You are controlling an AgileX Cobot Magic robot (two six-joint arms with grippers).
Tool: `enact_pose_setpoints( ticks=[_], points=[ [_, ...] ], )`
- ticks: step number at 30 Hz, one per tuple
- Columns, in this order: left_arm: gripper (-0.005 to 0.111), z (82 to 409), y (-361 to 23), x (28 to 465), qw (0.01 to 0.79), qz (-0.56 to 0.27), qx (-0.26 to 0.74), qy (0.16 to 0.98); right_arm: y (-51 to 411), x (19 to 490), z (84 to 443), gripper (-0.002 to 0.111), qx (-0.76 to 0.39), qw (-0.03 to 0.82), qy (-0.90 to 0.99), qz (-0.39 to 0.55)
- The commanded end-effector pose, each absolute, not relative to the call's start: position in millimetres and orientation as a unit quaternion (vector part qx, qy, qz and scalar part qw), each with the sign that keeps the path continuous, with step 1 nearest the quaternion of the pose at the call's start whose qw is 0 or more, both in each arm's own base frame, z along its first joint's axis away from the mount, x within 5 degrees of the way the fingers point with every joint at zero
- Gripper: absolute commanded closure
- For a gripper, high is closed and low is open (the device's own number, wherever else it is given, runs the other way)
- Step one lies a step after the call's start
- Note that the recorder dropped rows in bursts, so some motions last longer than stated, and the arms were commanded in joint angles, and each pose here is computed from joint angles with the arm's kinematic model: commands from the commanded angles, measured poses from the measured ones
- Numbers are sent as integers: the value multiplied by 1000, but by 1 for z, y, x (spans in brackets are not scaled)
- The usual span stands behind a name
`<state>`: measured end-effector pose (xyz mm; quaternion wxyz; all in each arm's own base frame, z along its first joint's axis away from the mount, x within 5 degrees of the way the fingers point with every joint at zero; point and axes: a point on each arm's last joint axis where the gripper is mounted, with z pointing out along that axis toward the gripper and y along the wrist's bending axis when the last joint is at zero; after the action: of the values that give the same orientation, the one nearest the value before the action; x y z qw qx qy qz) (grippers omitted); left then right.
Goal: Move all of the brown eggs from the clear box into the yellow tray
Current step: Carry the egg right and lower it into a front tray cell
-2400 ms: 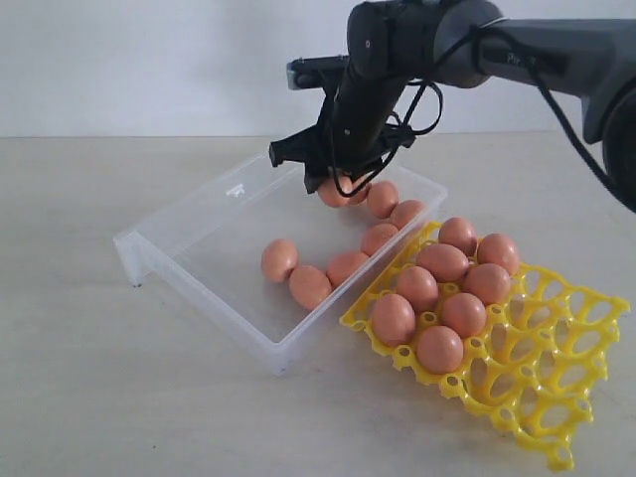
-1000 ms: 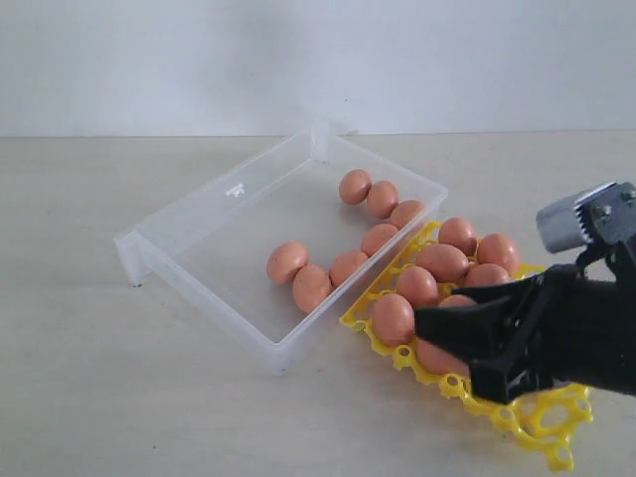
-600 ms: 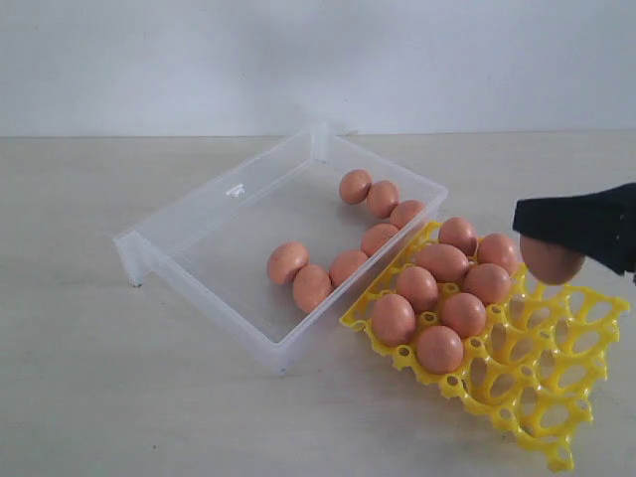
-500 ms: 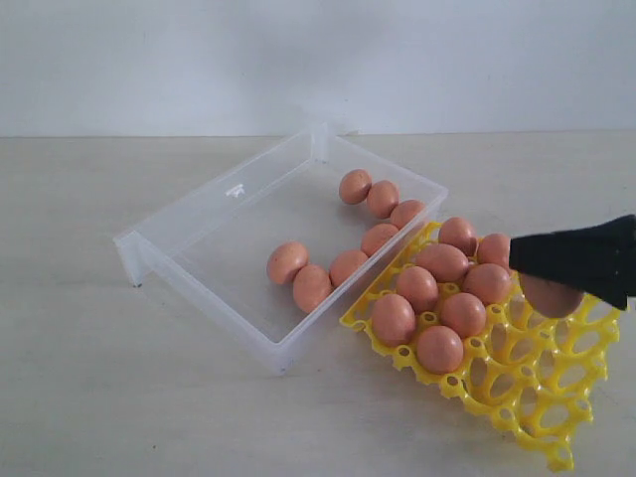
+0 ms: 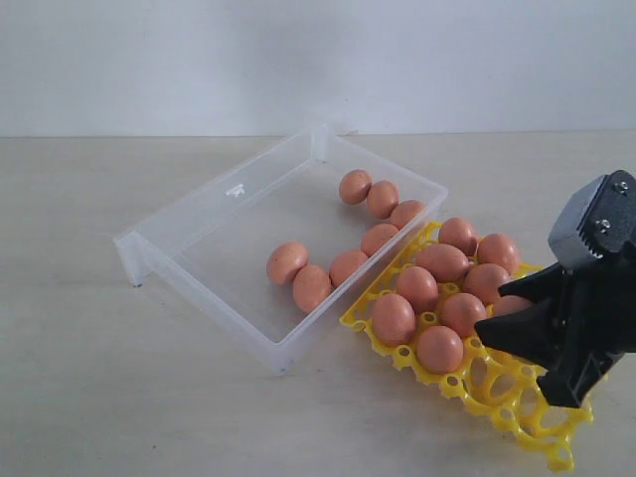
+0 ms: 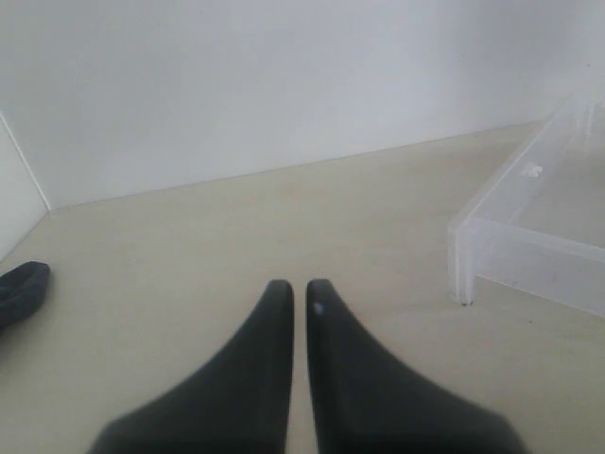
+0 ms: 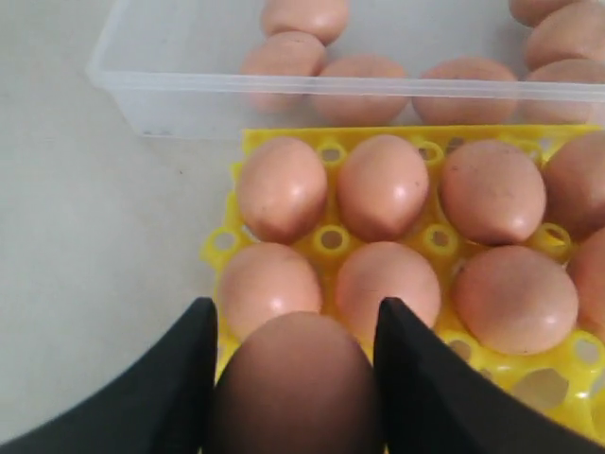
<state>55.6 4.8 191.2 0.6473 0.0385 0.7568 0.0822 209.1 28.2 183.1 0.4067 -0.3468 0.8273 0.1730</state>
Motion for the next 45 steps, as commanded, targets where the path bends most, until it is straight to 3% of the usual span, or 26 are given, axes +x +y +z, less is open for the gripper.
enact_pose_setpoints(
  ticks=[1,8,27,29,36,45],
  points=[
    [103,193,4,55,652,77,39,753,30,214,175,108,-327,404,835,179],
    [103,193,4,55,652,77,39,753,37,226,153,108,-299,407,825,252],
    [103,193,4,55,652,77,39,753,36,222,144,108,-311,367,841,249],
    [103,193,4,55,652,77,39,753,36,222,144,102,-310,367,841,249],
    [103,193,4,55,652,77,39,753,36,224,145,56,-297,373,842,252],
    [103,193,4,55,652,77,39,753,35,227,147,53,-269,387,845,254]
  ],
)
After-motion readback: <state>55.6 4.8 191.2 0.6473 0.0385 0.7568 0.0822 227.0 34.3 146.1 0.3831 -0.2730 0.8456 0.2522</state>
